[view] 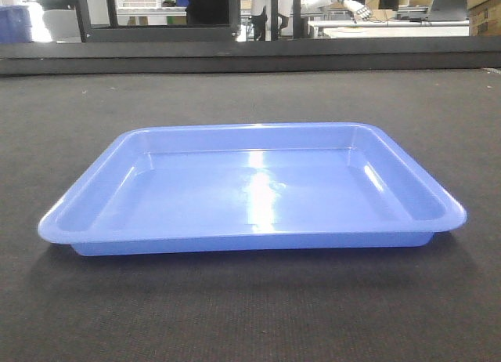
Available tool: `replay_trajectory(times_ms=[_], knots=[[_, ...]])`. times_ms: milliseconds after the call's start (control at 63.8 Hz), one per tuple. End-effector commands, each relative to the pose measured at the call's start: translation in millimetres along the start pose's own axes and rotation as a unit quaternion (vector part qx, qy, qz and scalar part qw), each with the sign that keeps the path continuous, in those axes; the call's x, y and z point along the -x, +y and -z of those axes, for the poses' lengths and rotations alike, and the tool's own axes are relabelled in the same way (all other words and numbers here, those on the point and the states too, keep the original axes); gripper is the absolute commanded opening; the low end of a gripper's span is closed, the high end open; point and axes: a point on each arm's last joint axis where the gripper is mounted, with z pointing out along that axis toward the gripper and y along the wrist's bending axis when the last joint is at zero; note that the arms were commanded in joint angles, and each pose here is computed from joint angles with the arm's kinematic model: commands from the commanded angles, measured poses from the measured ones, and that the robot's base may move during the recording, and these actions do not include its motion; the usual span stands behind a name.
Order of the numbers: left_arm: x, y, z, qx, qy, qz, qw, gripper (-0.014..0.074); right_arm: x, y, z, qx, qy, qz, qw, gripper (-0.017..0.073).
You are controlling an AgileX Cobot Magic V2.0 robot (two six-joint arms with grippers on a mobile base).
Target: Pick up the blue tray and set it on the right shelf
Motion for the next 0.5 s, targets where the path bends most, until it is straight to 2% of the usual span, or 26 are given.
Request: replay_trajectory(times_ms=[0, 486], knots=[[-1.7, -0.3, -0.3, -0.002, -0.033, 0.005, 0.999, -0.0048, 17.3, 1.1, 3.0, 0.002, -0.067, 0.008, 0.998, 0.0057], [-0.8, -0.2, -0.2, -0.002, -0.038, 0.005, 0.999, -0.0048, 19.8, 1.3, 3.4, 0.003, -0.081, 0.008, 0.997, 0.0057]])
